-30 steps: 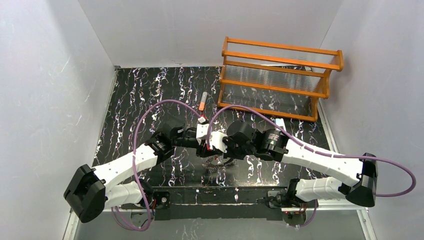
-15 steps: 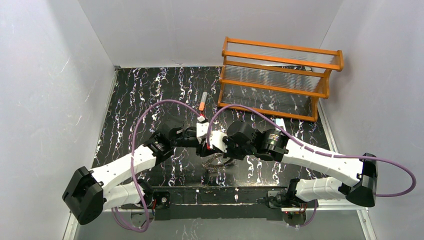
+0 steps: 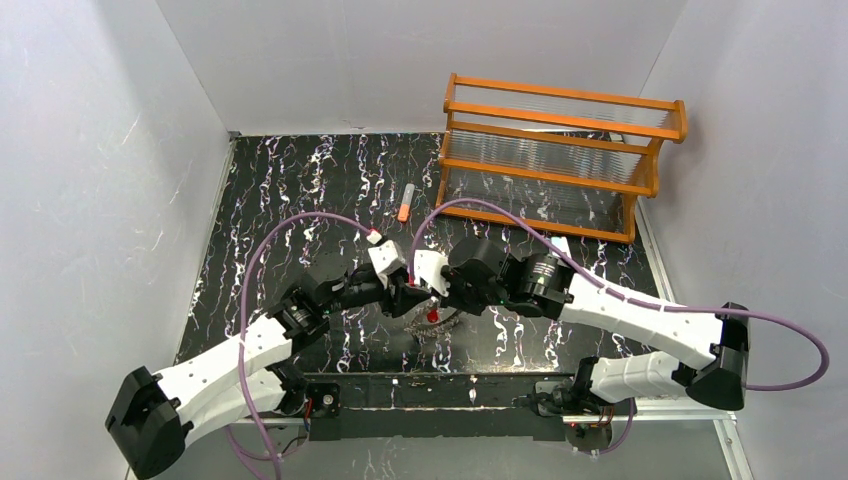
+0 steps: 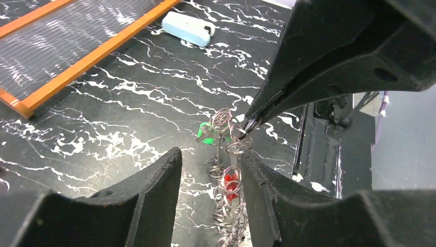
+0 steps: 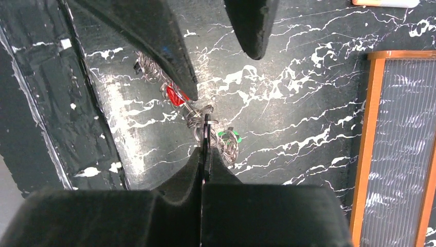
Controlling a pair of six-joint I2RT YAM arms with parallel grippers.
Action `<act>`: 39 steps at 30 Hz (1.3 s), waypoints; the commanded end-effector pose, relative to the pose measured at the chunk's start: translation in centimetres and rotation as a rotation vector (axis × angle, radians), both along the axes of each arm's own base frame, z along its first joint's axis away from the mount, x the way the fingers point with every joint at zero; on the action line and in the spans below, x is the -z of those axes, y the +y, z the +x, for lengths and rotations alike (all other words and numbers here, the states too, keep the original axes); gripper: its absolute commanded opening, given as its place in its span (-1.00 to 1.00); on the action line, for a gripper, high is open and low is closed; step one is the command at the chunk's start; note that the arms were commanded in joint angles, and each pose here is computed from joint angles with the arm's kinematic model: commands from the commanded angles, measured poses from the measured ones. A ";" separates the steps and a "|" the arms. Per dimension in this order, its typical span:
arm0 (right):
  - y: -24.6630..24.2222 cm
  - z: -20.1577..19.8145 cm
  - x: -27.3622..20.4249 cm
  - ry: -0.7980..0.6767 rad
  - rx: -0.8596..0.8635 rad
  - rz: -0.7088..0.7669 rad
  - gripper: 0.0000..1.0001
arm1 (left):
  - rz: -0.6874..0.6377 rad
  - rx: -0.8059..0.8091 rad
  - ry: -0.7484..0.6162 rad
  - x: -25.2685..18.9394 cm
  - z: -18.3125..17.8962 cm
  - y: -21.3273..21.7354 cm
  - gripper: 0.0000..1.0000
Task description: Remove the keys from the keyring
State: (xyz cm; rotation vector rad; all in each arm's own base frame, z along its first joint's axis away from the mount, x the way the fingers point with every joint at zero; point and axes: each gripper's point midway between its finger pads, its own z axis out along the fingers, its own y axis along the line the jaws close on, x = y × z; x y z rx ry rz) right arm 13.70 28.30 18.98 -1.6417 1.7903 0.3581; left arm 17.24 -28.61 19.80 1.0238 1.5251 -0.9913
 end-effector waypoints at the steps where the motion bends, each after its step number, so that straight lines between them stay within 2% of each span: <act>1: 1.5 0.7 -2.8 0.005 0.076 0.083 -0.97 | -0.059 -0.122 0.032 -0.9 0.6 0.8 -0.13; 9: 1.9 0.3 -2.3 0.123 0.188 0.025 -0.97 | -0.116 -0.169 0.043 -0.6 0.2 0.6 -0.18; 24: 3.0 -0.5 -2.7 0.304 0.398 -0.041 -0.97 | -0.081 -0.267 -0.029 0.5 -0.7 0.4 -0.22; 32: 2.8 0.6 -2.6 0.298 0.532 -0.069 -0.97 | -0.048 -0.250 -0.041 1.2 -1.5 0.4 -0.20; 39: 2.2 1.1 -1.2 0.298 0.564 -0.092 -0.97 | -0.052 -0.236 -0.036 1.7 -2.3 1.4 -0.17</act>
